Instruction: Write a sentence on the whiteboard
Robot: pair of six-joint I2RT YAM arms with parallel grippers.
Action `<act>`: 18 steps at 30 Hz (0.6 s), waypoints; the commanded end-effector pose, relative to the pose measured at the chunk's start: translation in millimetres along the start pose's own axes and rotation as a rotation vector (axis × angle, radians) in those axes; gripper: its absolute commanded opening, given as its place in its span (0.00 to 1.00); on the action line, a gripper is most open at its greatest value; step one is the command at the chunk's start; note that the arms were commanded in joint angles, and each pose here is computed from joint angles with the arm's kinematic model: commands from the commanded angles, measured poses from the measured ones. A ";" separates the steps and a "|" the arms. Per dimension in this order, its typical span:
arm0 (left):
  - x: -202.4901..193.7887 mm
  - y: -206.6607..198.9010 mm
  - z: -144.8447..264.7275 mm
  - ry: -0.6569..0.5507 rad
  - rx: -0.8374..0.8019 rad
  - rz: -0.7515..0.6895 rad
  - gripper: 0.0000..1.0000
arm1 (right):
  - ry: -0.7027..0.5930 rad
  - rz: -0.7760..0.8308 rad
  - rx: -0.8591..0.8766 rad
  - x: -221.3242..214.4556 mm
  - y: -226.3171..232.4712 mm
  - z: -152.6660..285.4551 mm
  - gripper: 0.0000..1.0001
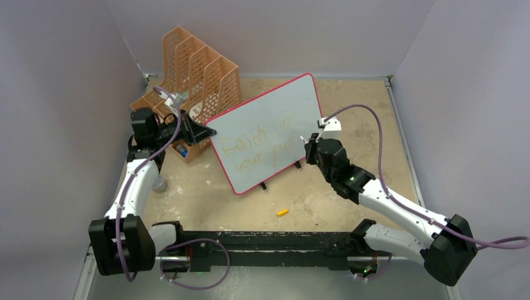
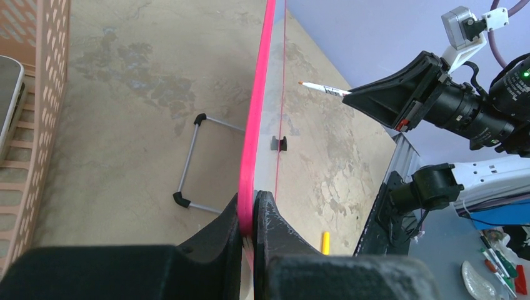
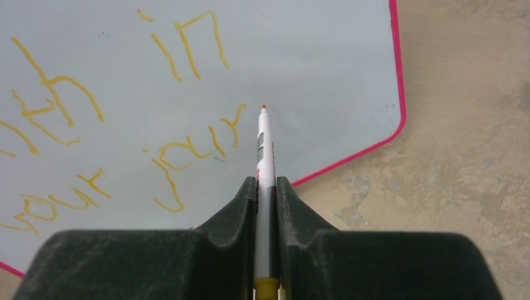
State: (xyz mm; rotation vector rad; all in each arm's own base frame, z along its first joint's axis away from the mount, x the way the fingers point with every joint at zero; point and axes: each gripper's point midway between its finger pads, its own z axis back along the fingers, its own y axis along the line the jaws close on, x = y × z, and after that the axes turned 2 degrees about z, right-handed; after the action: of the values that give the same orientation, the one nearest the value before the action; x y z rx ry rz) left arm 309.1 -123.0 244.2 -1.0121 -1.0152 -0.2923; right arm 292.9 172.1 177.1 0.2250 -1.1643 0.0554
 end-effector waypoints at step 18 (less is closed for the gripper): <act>28.4 11.8 3.5 -0.064 0.039 -0.167 0.00 | -0.065 0.009 0.065 14.5 13.7 -6.6 0.00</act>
State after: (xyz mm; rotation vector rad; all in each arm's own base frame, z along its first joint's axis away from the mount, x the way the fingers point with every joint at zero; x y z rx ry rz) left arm 308.1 -122.1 242.3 -1.0258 -1.0026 -0.2976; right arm 293.5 184.5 178.7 0.2795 -1.1810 0.1060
